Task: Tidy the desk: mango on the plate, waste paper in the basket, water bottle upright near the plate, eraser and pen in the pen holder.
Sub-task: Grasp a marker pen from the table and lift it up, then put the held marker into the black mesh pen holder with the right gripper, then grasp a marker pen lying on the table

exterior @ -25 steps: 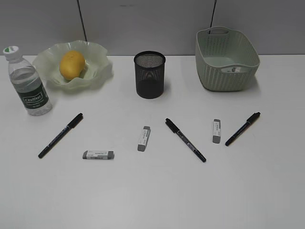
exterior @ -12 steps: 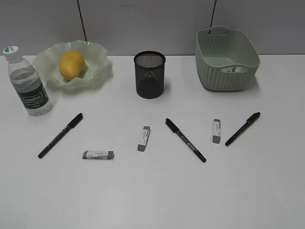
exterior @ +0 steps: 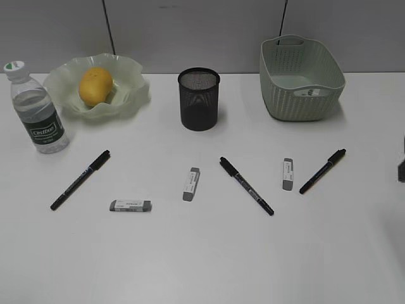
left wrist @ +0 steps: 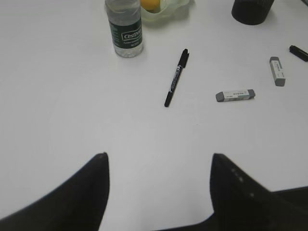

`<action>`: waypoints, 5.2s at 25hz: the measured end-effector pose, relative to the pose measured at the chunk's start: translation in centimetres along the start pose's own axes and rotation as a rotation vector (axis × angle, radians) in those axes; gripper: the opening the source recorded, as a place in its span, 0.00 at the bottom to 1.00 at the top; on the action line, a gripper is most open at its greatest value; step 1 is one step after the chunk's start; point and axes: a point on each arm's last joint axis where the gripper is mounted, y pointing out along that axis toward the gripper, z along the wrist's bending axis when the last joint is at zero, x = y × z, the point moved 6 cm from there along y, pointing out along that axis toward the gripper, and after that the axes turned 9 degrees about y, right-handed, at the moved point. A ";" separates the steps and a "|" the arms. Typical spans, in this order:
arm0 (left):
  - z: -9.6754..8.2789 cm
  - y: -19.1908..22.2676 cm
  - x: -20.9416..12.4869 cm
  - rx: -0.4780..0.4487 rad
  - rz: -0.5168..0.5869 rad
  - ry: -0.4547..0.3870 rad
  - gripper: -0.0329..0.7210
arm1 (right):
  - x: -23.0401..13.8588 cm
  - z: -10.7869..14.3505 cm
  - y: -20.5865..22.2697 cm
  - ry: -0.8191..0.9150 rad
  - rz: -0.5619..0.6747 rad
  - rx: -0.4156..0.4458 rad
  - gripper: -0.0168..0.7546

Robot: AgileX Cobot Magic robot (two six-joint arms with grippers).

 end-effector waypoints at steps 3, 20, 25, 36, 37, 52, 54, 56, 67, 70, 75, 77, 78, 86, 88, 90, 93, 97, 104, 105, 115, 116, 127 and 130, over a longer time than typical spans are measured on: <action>0.0 0.0 0.0 0.000 0.000 0.000 0.70 | 2.6 1.2 2.7 0.050 0.050 -0.025 0.71; 0.0 0.0 0.0 0.000 0.000 0.000 0.70 | 9.9 4.6 13.8 0.325 0.152 -0.105 0.63; 0.0 0.0 0.0 0.000 0.000 0.000 0.70 | 10.1 4.7 15.8 0.335 0.199 -0.138 0.63; 0.0 0.0 0.0 0.000 0.000 0.000 0.70 | 9.0 4.1 18.9 0.363 0.246 -0.176 0.59; 0.0 0.0 0.0 0.000 0.000 0.000 0.70 | 8.9 4.0 19.1 0.364 0.249 -0.179 0.58; 0.0 0.0 0.0 0.000 -0.001 0.000 0.70 | 8.7 3.9 19.7 0.363 0.260 -0.187 0.21; 0.0 0.0 0.0 0.000 -0.001 0.000 0.70 | 8.7 3.9 19.7 0.342 0.261 -0.184 0.21; 0.0 0.0 0.0 0.000 -0.001 0.000 0.70 | 8.7 3.9 19.6 0.312 0.265 -0.181 0.21; 0.0 0.0 0.0 0.000 -0.001 0.000 0.70 | 10.8 6.7 14.1 0.064 0.198 -0.088 0.21; 0.0 0.0 0.0 0.000 -0.001 0.000 0.70 | 11.8 9.7 11.3 -0.016 0.100 -0.008 0.21; 0.0 0.0 0.0 0.000 -0.001 0.000 0.70 | 14.3 16.1 7.2 -0.118 -0.105 0.162 0.21; 0.0 0.0 0.0 0.000 -0.001 0.000 0.70 | 15.0 18.8 5.8 -0.149 -0.187 0.236 0.21; 0.0 0.0 0.0 0.000 -0.001 0.000 0.70 | 15.5 20.0 5.1 -0.160 -0.238 0.277 0.21; 0.0 0.0 0.0 0.000 -0.001 0.000 0.70 | 16.8 27.9 0.4 -0.247 -0.615 0.585 0.21; 0.0 0.0 0.0 0.000 -0.001 0.000 0.70 | 16.7 29.2 0.2 -0.269 -0.680 0.637 0.21; 0.0 0.0 0.0 0.000 -0.001 0.000 0.70 | 16.4 30.0 1.2 -0.277 -0.698 0.659 0.21; 0.0 0.0 0.0 0.000 -0.001 0.000 0.70 | 15.7 30.6 4.0 -0.302 -0.684 0.654 0.21; 0.0 0.0 0.0 0.000 -0.001 0.000 0.70 | 14.7 30.7 8.1 -0.327 -0.653 0.633 0.21; 0.0 0.0 0.0 0.000 -0.001 0.000 0.70 | 13.4 30.8 12.9 -0.346 -0.641 0.632 0.21; 0.0 0.0 0.0 0.000 -0.001 0.000 0.70 | 13.2 30.7 13.4 -0.348 -0.634 0.627 0.21; 0.0 0.0 0.0 0.000 -0.001 0.000 0.70 | 12.5 30.4 14.9 -0.383 -0.595 0.594 0.63; 0.0 0.0 0.0 0.000 -0.001 0.000 0.70 | 12.4 30.3 15.1 -0.385 -0.584 0.585 0.65; 0.0 0.0 0.0 0.000 -0.001 0.000 0.70 | 11.0 25.9 9.8 -0.472 -0.267 0.286 0.67; 0.0 0.0 0.0 0.000 -0.001 0.000 0.70 | 9.5 23.4 8.1 -0.543 -0.116 0.160 0.67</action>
